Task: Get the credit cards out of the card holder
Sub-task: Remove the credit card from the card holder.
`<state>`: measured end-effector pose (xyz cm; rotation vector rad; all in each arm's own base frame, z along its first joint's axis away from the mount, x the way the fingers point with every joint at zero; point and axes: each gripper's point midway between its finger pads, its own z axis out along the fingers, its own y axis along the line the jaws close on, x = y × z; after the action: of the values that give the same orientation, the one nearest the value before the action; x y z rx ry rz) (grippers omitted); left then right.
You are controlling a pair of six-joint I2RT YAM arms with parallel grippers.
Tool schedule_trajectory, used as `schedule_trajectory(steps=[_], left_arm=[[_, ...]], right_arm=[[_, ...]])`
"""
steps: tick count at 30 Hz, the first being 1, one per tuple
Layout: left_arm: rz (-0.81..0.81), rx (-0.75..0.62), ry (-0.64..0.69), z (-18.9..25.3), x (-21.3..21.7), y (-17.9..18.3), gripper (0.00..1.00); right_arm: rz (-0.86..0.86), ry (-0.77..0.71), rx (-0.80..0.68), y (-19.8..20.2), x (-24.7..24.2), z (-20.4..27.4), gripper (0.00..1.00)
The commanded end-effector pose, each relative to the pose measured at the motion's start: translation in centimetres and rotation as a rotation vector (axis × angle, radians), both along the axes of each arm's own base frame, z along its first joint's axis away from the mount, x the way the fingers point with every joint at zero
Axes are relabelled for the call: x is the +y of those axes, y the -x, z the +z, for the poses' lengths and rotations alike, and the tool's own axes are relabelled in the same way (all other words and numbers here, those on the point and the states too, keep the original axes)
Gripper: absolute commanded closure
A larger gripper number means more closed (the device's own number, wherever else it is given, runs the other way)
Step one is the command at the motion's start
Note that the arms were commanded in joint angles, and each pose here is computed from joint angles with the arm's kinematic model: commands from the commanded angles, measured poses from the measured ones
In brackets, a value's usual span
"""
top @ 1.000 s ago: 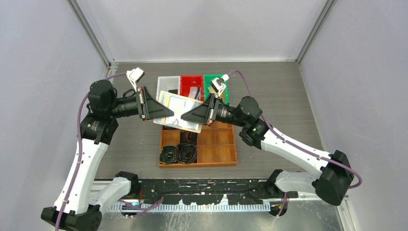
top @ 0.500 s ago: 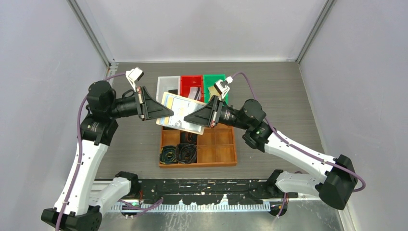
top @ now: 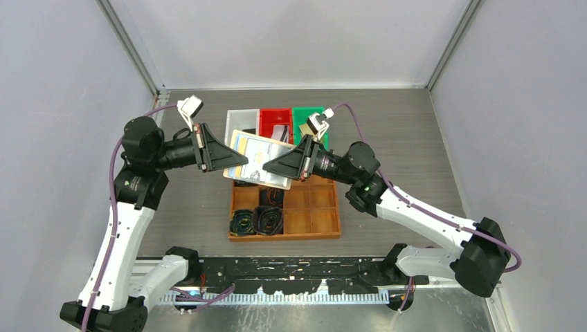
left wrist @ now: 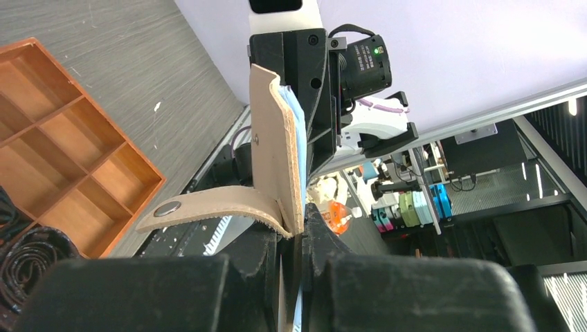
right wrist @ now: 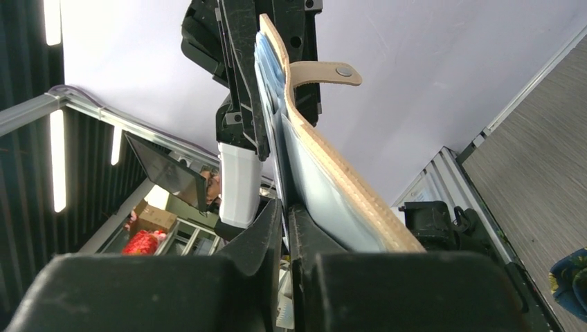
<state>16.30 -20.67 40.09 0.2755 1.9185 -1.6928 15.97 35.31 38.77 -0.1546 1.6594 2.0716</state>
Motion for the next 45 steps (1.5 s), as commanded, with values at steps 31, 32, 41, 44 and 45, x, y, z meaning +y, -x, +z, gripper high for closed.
schedule_trajectory(steps=[31, 32, 41, 44, 45], left_arm=[[-0.005, -0.111, 0.047, 3.6, 0.3, 0.8, 1.00], [-0.006, -0.110, 0.047, 3.5, 0.3, 0.8, 1.00], [-0.010, -0.119, 0.057, 3.9, 0.3, 1.1, 1.00], [-0.013, -0.119, 0.057, 3.8, 0.3, 1.2, 1.00], [-0.012, -0.118, 0.057, 3.8, 0.3, 1.2, 1.00]], right_arm=[[-0.078, -0.108, -0.068, 1.2, -3.2, 2.3, 0.82], [-0.078, -0.113, -0.075, 1.2, -3.2, 2.7, 0.81], [-0.089, -0.162, -0.064, -0.6, -2.5, 4.6, 0.70], [-0.069, -0.177, -0.066, -0.8, -2.0, 5.1, 0.69], [-0.061, -0.185, -0.070, -0.7, -2.0, 5.3, 0.69]])
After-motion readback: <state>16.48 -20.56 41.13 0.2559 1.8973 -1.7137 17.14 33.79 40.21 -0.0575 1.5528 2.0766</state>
